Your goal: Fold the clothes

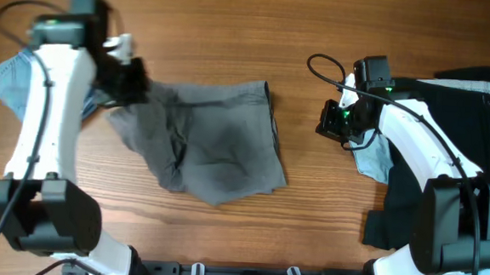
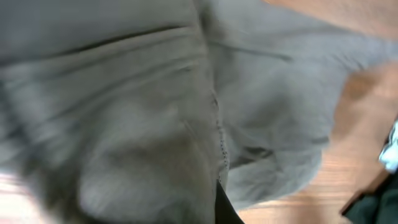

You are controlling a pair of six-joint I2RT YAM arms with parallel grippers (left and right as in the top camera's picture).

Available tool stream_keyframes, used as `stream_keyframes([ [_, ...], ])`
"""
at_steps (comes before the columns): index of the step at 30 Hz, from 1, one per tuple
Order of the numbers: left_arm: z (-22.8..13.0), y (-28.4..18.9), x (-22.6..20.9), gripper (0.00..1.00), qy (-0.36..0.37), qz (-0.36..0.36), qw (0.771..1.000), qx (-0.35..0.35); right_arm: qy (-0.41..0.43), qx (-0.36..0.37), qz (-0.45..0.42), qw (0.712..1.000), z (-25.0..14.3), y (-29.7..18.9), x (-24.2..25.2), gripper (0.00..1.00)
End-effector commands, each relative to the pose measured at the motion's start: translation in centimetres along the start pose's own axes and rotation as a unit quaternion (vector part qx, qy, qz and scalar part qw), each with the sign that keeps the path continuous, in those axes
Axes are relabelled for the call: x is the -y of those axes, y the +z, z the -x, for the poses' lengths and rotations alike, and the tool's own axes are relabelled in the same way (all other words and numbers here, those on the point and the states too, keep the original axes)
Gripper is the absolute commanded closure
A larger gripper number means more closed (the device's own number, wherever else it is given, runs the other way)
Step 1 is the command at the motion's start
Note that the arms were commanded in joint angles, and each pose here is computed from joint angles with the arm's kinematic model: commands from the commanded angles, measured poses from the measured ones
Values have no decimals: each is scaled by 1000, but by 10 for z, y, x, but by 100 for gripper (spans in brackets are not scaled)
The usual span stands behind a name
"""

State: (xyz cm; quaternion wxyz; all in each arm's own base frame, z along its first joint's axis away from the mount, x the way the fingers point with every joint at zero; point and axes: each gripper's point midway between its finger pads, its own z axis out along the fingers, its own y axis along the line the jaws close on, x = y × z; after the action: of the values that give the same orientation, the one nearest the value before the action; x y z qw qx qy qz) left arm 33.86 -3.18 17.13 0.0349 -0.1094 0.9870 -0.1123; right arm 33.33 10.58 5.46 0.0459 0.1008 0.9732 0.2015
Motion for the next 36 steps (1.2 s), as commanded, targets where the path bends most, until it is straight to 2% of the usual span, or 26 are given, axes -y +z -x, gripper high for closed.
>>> stream_keyframes([
  [1,-20,16,53,96,29,-14,999,-19,7,8,11,1000,3,-2,-6,89],
  [4,-37,33,83,96,54,-14,998,-29,7,8,11,1000,3,-2,-6,89],
  [9,-68,86,119,96,21,-23,999,-41,9,11,12,1000,5,-2,-7,89],
  [11,-84,108,135,95,29,-46,997,-48,8,13,13,1000,6,-3,-7,89],
  [12,-87,117,143,89,33,-60,997,-46,8,13,13,1000,6,-2,-7,89],
  [13,-93,125,152,78,47,-77,995,-45,8,13,13,1000,6,-2,-7,86],
  [14,-97,131,161,51,65,-86,993,-38,17,14,11,1000,6,-2,-7,84],
  [15,-103,133,166,40,94,-90,991,-37,19,14,11,1000,6,-2,-6,84],
  [18,-111,129,173,24,194,-93,976,-33,18,15,12,1000,7,-3,-7,74],
  [19,-108,119,172,12,205,-91,974,-29,18,15,12,1000,7,-3,-7,70],
  [20,-98,101,168,8,195,-84,977,-17,13,13,17,1000,6,-3,-9,69],
  [22,-78,66,161,6,184,-75,980,16,-18,9,42,999,5,-3,-18,68],
  [24,-46,11,141,4,156,-46,983,82,-77,2,135,988,3,-10,-51,67],
  [25,-32,-10,127,4,136,-35,984,111,-94,0,181,979,2,-16,-68,67],
  [26,-25,-24,117,18,120,-31,984,128,-113,-2,224,968,-1,-22,-86,69],
  [27,-18,-37,99,66,95,-30,984,145,-136,-6,268,954,-5,-28,-106,73],
  [28,-13,-42,84,96,72,-24,986,148,-153,-15,294,943,-13,-29,-122,79],
  [29,-9,-44,66,96,46,-16,989,143,-168,-32,299,939,-28,-25,-137,85],
  [31,-4,-36,44,96,19,-14,992,125,-206,-55,282,935,-54,-10,-154,88],
  [32,-3,-27,39,96,27,-33,994,104,-222,-62,233,945,-68,8,-154,91],
  [34,-4,-9,36,96,37,-72,995,63,-194,-58,115,972,-77,40,-128,95],
  [36,-5,17,31,94,37,-82,996,26,-177,-86,76,978,-89,62,-106,95],
])
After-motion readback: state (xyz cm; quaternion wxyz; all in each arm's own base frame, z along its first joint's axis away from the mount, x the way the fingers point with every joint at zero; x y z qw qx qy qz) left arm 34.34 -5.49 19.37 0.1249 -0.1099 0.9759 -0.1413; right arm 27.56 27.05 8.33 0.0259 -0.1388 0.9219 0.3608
